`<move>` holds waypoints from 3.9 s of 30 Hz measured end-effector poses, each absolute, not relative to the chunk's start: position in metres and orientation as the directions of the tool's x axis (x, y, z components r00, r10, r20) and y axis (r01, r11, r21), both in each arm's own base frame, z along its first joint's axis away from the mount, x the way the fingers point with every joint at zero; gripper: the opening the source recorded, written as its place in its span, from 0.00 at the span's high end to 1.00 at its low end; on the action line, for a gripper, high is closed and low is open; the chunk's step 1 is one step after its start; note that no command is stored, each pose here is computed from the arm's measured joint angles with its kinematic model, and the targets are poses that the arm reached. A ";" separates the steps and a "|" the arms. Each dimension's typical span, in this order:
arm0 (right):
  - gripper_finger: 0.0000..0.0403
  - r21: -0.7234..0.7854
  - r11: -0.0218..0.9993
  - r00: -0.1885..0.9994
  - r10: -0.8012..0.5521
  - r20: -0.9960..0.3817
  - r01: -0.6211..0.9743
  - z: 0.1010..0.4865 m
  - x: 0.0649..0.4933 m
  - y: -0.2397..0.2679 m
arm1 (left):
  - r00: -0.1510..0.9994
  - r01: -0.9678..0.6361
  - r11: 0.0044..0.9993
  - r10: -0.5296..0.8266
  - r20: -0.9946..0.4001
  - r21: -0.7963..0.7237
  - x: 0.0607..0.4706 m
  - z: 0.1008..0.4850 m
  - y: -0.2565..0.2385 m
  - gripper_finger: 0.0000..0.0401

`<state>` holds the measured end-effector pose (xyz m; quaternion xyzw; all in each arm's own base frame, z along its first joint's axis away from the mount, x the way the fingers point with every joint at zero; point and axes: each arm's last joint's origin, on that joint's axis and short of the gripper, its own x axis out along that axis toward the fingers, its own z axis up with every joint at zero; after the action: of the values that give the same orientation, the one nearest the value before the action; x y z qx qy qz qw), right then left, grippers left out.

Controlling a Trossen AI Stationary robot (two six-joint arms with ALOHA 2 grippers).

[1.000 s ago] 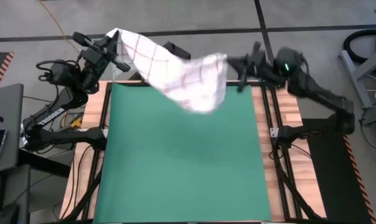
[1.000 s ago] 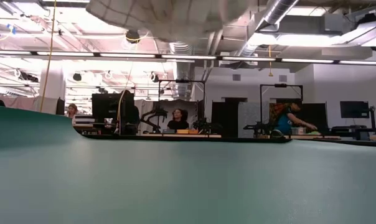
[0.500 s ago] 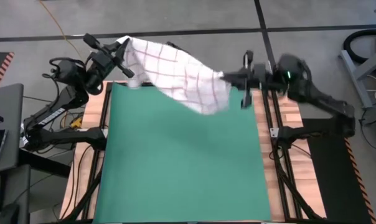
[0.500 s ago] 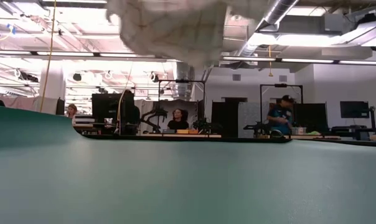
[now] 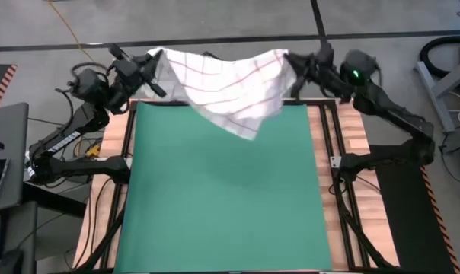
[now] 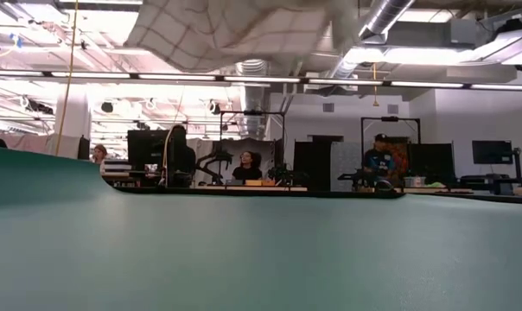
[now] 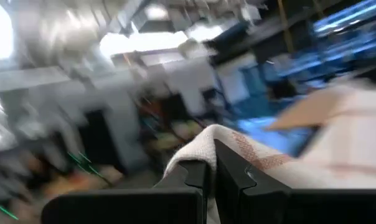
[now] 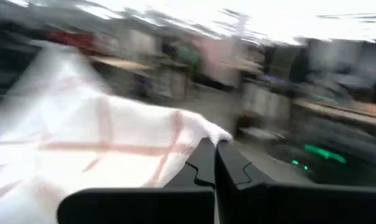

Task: Roll towel
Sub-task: Roll the white towel

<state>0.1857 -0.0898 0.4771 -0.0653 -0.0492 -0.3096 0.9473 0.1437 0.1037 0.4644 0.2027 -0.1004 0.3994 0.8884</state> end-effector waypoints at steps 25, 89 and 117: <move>0.98 0.295 0.920 0.856 -0.076 -0.512 0.258 0.412 0.194 -0.055 | 0.916 0.215 0.767 -0.374 -0.148 -0.604 0.196 0.408 0.035 1.00; 0.39 0.123 0.734 0.430 -0.247 -0.868 0.668 0.254 0.296 -0.144 | 0.892 -0.403 0.725 0.175 -0.417 -0.558 0.166 0.316 0.034 1.00; 0.51 0.201 0.739 0.386 -0.087 -0.918 0.644 0.173 0.322 -0.183 | 0.884 -0.410 0.734 0.174 -0.434 -0.541 0.165 0.314 0.034 1.00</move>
<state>0.3217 -0.1828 0.1734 0.2768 0.5029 -0.2326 0.7851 0.1651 0.0336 0.3145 -0.3274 0.1802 0.1600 0.9137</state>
